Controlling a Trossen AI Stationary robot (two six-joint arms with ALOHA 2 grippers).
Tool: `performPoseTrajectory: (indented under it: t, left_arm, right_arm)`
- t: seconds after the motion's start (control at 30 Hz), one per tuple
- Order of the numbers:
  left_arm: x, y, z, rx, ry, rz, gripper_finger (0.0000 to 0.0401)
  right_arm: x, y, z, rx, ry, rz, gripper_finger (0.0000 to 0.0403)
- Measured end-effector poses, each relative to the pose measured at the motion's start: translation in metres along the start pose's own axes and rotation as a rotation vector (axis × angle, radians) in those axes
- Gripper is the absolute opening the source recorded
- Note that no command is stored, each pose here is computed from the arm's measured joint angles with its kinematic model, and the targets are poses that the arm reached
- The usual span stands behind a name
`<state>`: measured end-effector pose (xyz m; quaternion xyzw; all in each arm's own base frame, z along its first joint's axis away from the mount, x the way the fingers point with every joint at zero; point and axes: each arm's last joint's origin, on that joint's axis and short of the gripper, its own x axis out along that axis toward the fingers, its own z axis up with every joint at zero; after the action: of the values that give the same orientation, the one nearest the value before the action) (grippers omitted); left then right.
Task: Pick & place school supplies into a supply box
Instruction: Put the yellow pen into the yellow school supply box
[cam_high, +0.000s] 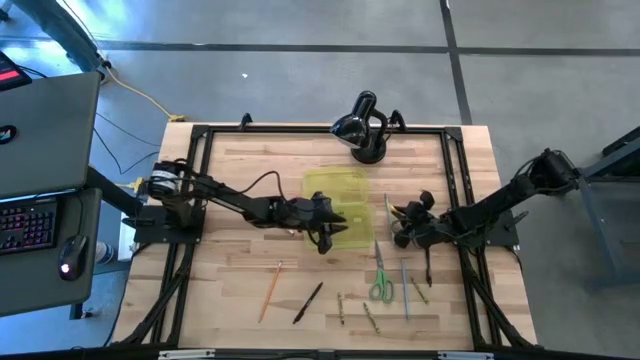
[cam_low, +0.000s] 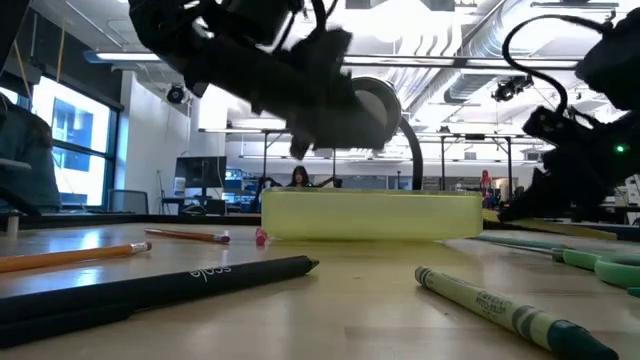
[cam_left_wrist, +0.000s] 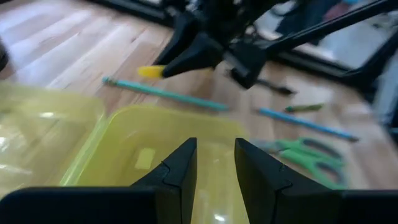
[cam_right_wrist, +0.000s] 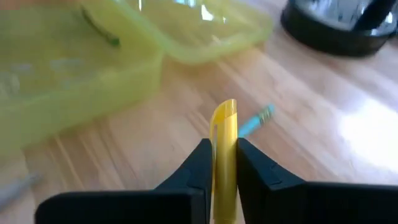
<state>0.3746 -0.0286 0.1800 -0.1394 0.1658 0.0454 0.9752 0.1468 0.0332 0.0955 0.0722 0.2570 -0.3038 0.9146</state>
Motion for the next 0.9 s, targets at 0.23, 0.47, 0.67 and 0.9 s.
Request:
performPoseTrajectory:
  t: [0.23, 0.47, 0.67, 0.9]
  left_arm:
    - [-0.030, -0.011, 0.040, 0.092, -0.121, -0.076, 0.0140]
    - [-0.059, -0.015, 0.069, 0.186, -0.224, -0.029, 0.0140]
    - [-0.071, -0.018, 0.079, 0.183, -0.267, -0.041, 0.0140]
    - [-0.084, -0.025, 0.085, 0.186, -0.276, -0.062, 0.0140]
  right_arm:
    - [-0.005, 0.018, 0.033, 0.006, -0.247, 0.163, 0.0029]
    - [-0.003, 0.048, 0.091, -0.208, -0.260, 0.202, 0.0032]
    - [0.014, 0.068, 0.138, -0.214, -0.188, 0.259, 0.0033]
    - [0.068, 0.101, 0.114, -0.319, -0.037, 0.259, 0.0033]
